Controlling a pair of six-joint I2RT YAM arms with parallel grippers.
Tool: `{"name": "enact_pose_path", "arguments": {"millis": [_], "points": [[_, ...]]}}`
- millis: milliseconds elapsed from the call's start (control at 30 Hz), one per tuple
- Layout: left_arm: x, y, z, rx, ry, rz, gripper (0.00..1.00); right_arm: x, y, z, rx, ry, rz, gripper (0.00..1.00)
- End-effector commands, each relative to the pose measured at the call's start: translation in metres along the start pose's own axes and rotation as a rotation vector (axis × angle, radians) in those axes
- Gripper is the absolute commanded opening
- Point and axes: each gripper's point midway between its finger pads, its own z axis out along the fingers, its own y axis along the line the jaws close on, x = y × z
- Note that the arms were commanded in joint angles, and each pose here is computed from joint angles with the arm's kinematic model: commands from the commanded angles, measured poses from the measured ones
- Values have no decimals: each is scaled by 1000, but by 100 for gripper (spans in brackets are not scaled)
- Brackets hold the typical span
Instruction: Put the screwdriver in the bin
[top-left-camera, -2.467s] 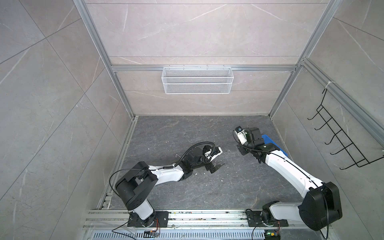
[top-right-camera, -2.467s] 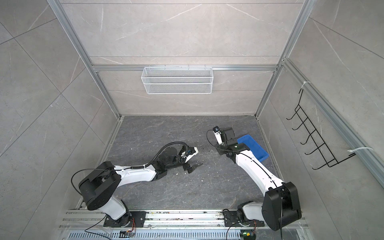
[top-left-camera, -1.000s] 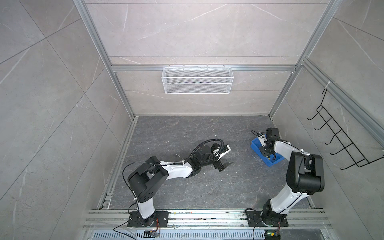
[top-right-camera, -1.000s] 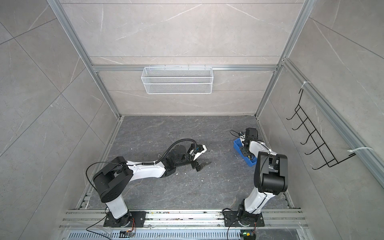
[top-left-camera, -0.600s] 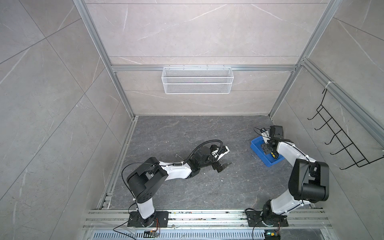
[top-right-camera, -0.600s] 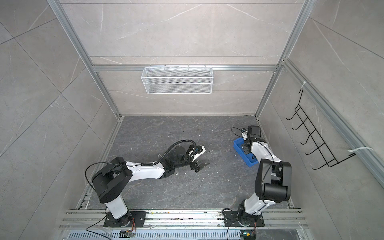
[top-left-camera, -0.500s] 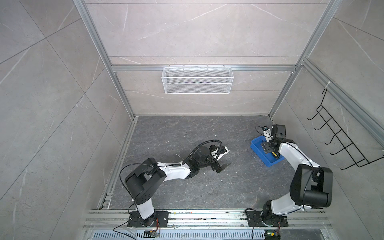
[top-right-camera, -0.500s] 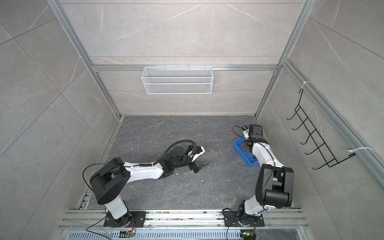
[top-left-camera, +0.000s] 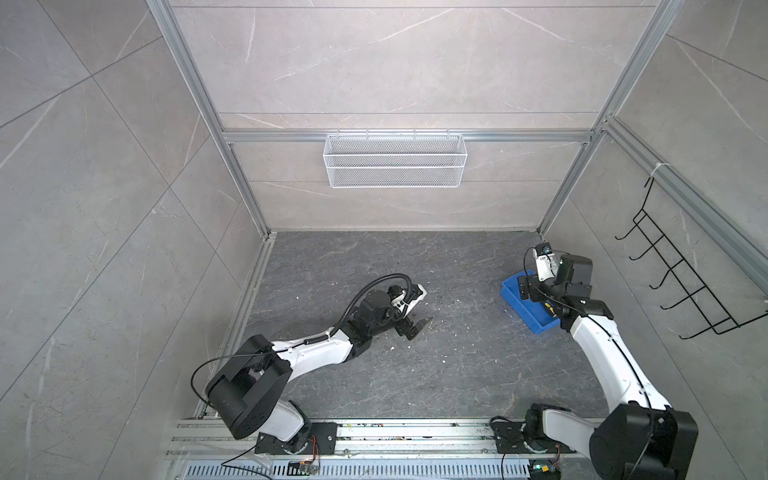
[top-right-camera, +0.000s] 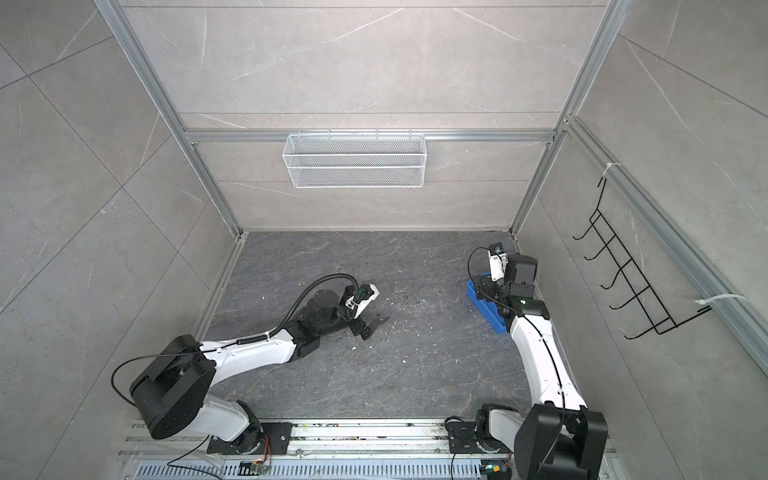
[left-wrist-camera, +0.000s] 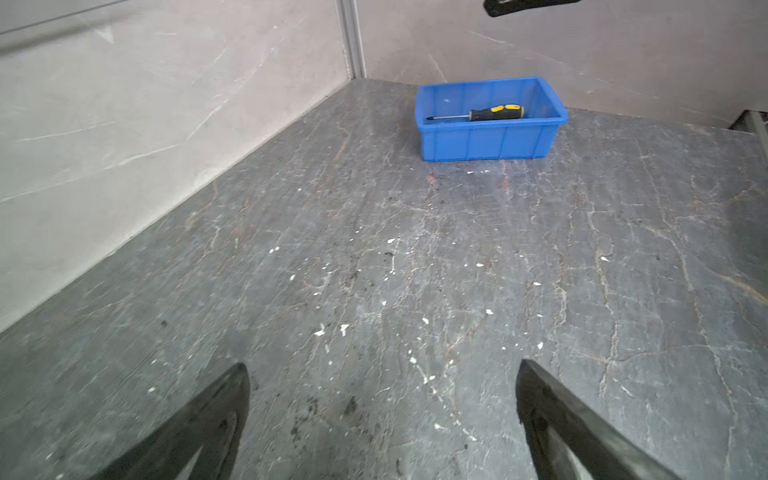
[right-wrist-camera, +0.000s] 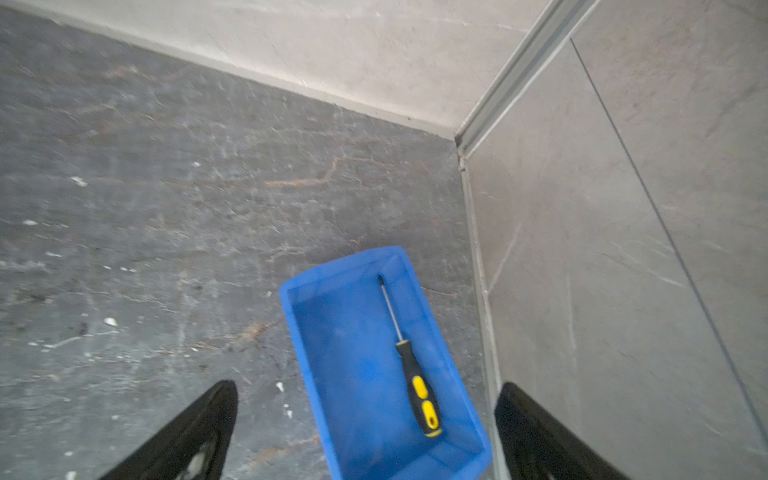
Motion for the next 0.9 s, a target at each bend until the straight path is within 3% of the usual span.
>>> {"name": "enact_pose_path", "arguments": {"millis": [0, 267, 600, 867], "points": [[-1, 27, -23, -84, -1, -24, 100, -15, 24, -10, -105, -133, 117, 99], [30, 93, -83, -292, 21, -132, 100, -6, 58, -14, -174, -253, 238, 99], [74, 167, -159, -655, 102, -182, 100, 31, 85, 8, -127, -336, 232, 99], [118, 215, -197, -899, 85, -324, 100, 51, 93, 35, -123, -338, 239, 99]]}}
